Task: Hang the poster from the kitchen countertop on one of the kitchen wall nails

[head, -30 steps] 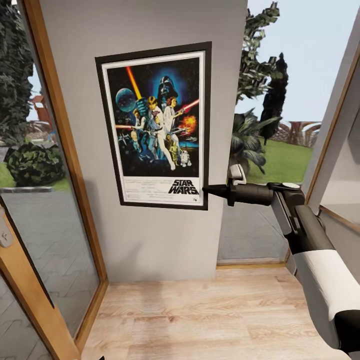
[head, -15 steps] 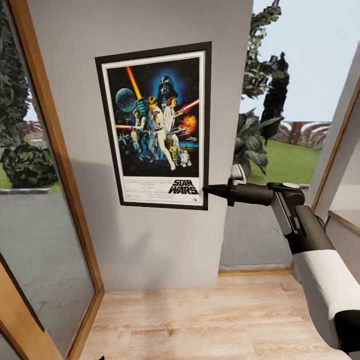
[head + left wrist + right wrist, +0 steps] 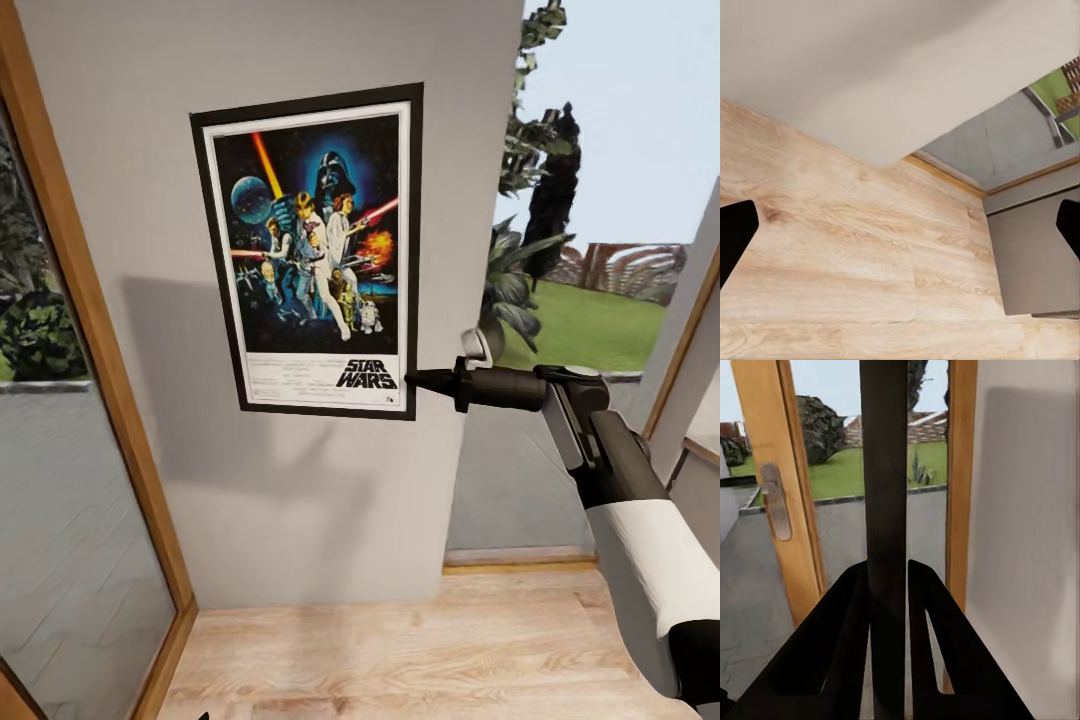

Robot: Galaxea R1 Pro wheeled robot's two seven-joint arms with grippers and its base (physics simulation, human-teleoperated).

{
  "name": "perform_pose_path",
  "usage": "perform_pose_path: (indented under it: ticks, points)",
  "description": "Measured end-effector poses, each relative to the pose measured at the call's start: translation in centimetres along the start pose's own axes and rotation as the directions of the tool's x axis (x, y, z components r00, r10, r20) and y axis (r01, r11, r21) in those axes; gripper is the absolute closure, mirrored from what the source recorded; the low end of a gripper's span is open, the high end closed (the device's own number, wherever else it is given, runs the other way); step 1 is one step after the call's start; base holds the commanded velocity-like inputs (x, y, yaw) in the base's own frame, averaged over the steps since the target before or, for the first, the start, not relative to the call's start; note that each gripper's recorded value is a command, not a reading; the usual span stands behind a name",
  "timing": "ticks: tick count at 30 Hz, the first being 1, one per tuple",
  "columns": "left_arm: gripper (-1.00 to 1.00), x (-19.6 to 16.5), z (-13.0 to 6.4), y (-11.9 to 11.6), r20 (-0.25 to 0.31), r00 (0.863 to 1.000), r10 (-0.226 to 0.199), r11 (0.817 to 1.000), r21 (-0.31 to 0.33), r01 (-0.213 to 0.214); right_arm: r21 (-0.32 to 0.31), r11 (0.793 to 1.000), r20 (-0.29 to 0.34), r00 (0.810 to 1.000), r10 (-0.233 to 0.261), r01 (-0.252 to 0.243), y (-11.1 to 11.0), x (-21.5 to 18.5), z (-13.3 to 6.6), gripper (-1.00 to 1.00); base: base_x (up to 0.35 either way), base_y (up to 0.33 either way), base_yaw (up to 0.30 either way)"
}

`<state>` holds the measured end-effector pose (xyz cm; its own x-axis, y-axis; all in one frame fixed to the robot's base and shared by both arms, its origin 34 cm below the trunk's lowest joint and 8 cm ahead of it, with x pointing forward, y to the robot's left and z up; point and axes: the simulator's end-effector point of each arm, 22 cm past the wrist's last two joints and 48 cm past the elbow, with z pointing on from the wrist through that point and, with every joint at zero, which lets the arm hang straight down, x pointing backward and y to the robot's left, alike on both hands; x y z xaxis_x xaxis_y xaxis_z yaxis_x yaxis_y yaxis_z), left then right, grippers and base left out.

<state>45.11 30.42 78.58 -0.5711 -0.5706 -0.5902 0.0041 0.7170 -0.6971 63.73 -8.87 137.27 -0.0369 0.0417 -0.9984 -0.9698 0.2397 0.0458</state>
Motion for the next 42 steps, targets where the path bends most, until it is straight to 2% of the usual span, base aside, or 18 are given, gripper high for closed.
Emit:
perform_pose_path:
  ticks: [12,22,42]
  points:
    - [-1.00,0.0,0.0,0.0,0.000,1.000,-0.001,1.000,0.000,0.001,0.000,1.000,0.005,1.000,0.002,-0.002,0.0,-0.2,0.3,1.00,0.026,0.000,0.000]
    - [-1.00,0.0,0.0,0.0,-0.001,1.000,0.000,1.000,0.000,0.000,-0.023,0.999,0.028,0.999,-0.028,0.029,0.7,-2.3,1.4,1.00,0.000,0.000,0.000]
    - [-1.00,0.1,0.1,-0.1,0.001,1.000,-0.001,1.000,0.001,0.001,-0.023,0.999,0.028,0.999,-0.028,0.029,0.7,-2.4,1.5,1.00,0.000,0.000,0.000]
